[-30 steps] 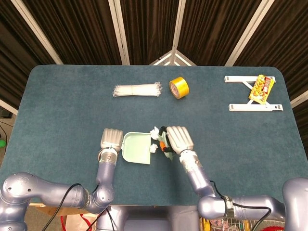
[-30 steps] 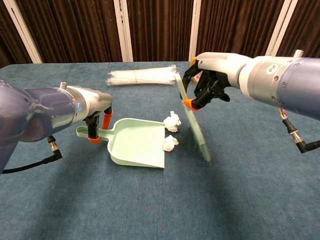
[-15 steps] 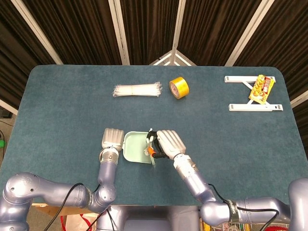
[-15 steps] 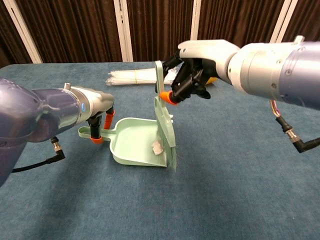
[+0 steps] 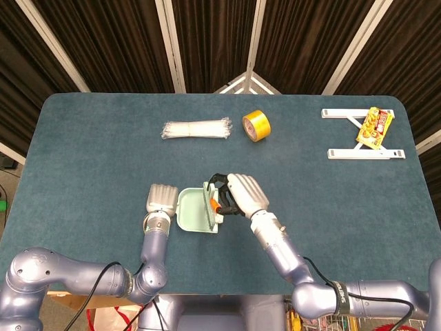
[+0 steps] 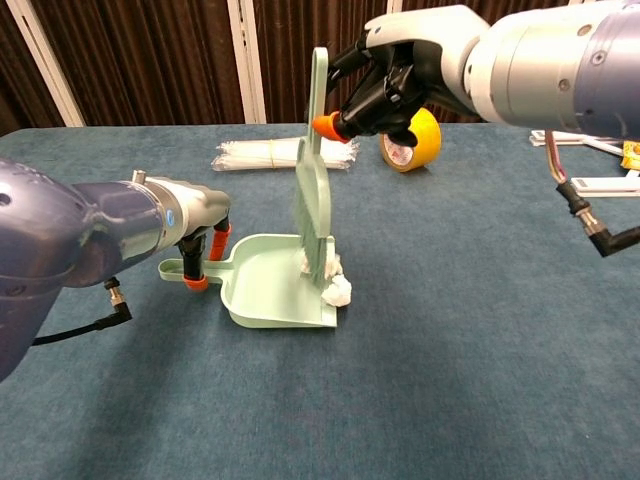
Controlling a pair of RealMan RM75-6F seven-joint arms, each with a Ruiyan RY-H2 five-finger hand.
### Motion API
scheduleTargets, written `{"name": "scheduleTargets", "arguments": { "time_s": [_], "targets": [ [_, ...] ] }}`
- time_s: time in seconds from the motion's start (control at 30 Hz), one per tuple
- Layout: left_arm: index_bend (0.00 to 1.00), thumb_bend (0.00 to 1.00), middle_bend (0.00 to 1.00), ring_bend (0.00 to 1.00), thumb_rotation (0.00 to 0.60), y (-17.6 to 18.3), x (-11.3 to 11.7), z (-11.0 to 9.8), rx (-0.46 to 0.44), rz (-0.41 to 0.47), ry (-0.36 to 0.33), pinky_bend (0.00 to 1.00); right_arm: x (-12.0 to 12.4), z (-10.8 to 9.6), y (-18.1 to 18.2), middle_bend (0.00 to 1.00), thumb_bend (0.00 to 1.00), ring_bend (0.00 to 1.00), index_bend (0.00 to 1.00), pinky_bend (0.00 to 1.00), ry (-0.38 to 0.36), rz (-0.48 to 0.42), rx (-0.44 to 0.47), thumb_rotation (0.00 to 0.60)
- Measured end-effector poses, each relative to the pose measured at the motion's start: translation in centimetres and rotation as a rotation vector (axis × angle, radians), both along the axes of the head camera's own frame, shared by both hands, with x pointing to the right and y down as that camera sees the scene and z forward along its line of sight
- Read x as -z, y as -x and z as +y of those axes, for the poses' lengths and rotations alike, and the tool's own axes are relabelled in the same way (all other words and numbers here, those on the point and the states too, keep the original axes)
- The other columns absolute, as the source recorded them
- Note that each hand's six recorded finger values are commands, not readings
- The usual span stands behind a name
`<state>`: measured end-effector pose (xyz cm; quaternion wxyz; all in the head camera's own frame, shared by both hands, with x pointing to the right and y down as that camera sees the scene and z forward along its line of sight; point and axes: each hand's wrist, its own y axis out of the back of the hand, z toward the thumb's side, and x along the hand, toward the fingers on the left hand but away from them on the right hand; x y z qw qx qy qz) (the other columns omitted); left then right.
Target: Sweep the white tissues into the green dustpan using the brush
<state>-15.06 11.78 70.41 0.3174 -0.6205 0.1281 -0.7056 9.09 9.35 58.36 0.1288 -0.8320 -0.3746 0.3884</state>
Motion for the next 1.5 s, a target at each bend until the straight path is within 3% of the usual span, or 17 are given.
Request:
{"name": "scheduleTargets", "arguments": {
  "time_s": [0.3, 0.47, 0.67, 0.87, 1.17, 1.5],
  "targets": [
    [0.65, 0.58, 1.0, 1.0, 0.6, 0.0, 0.1, 0.0, -0.004, -0.003, 0.001, 0.99, -1.9, -1.8, -3.6, 0.83, 0.52, 0.9, 0.69, 0.82, -0.121, 0.193, 0.007, 0.6],
    [0.65, 0.58, 1.0, 1.0, 0.6, 0.0, 0.3, 0.0, -0.014, -0.018, 0.003, 0.99, -3.9, -1.4, -6.2, 0.83, 0.52, 0.9, 0.69, 0.82, -0.096, 0.285, -0.003, 0.6],
    [0.65, 0.58, 1.0, 1.0, 0.6, -0.1, 0.8, 0.0, -0.035, -0.056, 0.012, 0.99, -5.3, -0.5, -7.9, 0.83, 0.52, 0.9, 0.69, 0.82, -0.056, 0.331, -0.016, 0.6],
    [0.65, 0.58, 1.0, 1.0, 0.6, -0.4, 1.0, 0.1, -0.038, -0.068, 0.021, 0.99, -5.8, 0.8, -7.8, 0.83, 0.52, 0.9, 0.7, 0.82, -0.021, 0.331, -0.004, 0.6],
    [0.65, 0.59, 1.0, 1.0, 0.6, -0.9, 0.8, 0.3, -0.038, -0.059, 0.02, 0.99, -5.6, 3.0, -4.7, 0.83, 0.52, 0.9, 0.7, 0.82, 0.013, 0.271, 0.043, 0.6],
    [0.65, 0.58, 1.0, 1.0, 0.6, -1.0, 0.5, 0.4, -0.034, -0.052, 0.024, 0.99, -4.8, 3.9, -1.6, 0.83, 0.53, 0.9, 0.7, 0.82, 0.051, 0.197, 0.036, 0.6]
  ]
}}
